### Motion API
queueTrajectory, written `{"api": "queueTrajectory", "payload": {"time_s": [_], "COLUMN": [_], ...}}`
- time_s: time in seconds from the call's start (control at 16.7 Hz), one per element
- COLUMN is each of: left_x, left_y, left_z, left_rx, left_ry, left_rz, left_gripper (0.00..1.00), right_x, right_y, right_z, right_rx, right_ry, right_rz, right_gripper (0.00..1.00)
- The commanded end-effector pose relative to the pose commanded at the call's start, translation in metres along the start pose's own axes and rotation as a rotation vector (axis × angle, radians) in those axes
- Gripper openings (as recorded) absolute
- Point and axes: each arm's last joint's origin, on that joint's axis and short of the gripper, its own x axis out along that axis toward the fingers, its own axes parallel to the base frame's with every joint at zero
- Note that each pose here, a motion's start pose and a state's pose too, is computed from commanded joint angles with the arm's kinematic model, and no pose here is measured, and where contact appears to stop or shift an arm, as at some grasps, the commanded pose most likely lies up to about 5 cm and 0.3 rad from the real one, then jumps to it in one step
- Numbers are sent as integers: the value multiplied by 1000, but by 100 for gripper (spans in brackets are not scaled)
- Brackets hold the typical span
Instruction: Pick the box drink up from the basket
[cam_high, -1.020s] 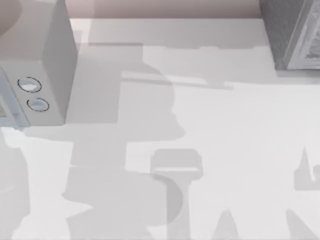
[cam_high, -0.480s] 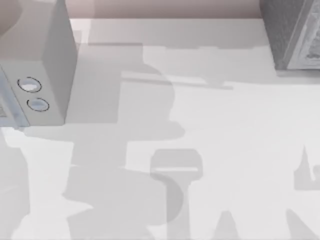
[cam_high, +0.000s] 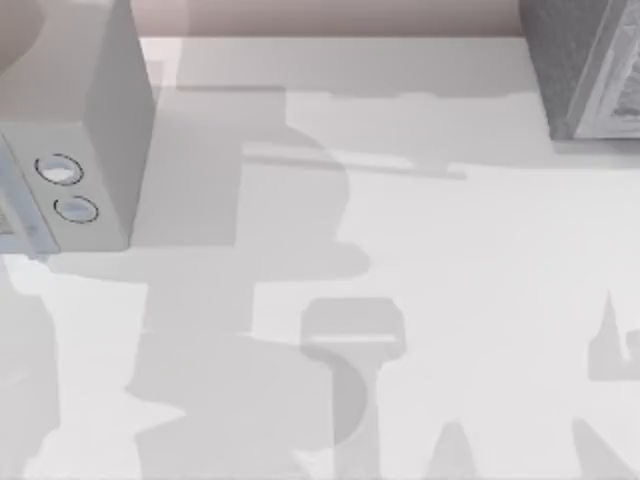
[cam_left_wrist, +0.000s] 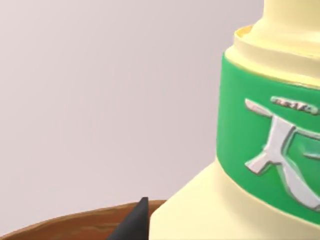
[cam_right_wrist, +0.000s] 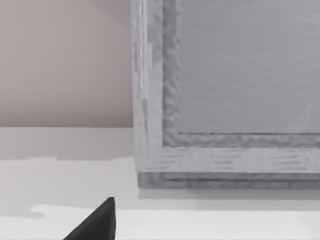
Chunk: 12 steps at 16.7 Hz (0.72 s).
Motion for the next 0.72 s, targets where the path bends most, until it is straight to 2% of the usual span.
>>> {"api": "queueTrajectory", "payload": {"time_s": [0.24,0.48,0.72], "left_x": [0,-1,5], "left_y": [0,2,5], "left_z": [0,14,47], "left_rx": [0,6,21], "left_ry": [0,-14,-24], "left_rz": [0,1,-8], "left_gripper": [0,0,0], "right_x": [0,0,0], "right_y": [0,0,0], "right_z": [0,0,0], "right_rx": [0,0,0], "right_ry": [0,0,0], "right_rz": [0,0,0], "right_gripper": [100,100,100]}}
